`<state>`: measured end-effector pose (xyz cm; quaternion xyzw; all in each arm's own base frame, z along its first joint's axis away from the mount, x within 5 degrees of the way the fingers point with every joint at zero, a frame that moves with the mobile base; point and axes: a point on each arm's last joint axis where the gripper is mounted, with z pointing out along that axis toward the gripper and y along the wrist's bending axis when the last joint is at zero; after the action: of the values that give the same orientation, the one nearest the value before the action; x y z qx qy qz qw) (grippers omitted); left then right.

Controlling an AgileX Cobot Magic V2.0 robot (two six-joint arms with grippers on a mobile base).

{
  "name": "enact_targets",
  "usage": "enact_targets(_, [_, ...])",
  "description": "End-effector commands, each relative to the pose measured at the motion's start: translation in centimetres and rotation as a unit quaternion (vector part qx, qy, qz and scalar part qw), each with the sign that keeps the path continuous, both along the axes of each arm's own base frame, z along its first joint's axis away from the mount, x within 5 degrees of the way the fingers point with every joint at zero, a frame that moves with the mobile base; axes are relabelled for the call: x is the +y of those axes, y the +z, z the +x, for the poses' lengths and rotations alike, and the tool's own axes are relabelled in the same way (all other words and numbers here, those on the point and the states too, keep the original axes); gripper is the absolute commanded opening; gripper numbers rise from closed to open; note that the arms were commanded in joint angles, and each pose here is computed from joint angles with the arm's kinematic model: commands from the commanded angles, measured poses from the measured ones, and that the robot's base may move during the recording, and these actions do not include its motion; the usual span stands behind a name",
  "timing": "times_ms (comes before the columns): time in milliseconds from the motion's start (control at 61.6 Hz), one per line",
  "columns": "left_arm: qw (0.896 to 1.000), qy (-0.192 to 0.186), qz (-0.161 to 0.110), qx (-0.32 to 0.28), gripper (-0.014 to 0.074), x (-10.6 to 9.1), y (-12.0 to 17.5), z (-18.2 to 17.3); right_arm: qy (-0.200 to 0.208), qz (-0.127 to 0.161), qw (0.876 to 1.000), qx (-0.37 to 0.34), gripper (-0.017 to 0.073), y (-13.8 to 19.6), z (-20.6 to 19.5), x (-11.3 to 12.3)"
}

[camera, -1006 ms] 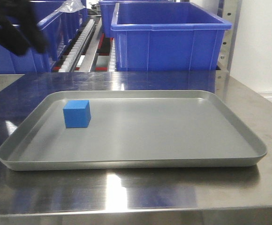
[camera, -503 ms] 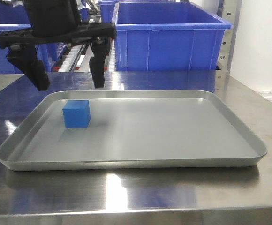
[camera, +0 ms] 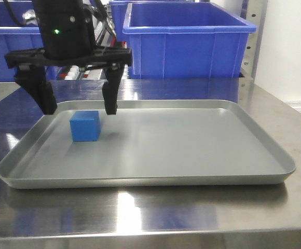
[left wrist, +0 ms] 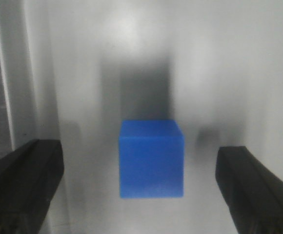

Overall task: Sort and place red and blue blocks on shelf
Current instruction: 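Lower the open left gripper over the blue cube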

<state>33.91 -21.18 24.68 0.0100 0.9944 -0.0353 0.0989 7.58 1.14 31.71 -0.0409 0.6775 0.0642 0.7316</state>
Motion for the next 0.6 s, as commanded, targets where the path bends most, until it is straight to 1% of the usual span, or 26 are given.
enact_targets(0, [0.999,0.0,-0.023,-0.032,0.0659,-0.29,2.37,-0.25,-0.006,0.004,0.998,-0.057,0.0257,1.69,-0.21,-0.12])
enact_targets(114, [0.999,0.001,-0.022,-0.025,0.0618,-0.44,1.8,-0.11,-0.006,0.004,0.998,-0.057,0.0257,1.69,-0.21,-0.12])
enact_targets(292, [0.999,0.004,-0.032,-0.017,0.0534,-0.63,1.71,-0.2,-0.006,0.004,0.998,-0.057,0.0257,1.69,-0.21,-0.12])
enact_targets(341, [0.999,0.005,-0.038,-0.012,0.0498,-0.73,1.71,-0.29,-0.006,0.004,0.998,-0.057,0.0257,1.69,-0.21,-0.12])
enact_targets(438, [0.999,0.005,-0.038,-0.012,0.0441,-0.73,1.71,-0.29,-0.006,0.004,0.998,-0.057,0.0257,1.69,-0.21,-0.12])
enact_targets(584, [0.999,0.005,-0.037,-0.01,0.0326,-0.72,1.7,-0.31,-0.006,0.004,0.998,-0.057,0.0257,1.69,-0.21,-0.12])
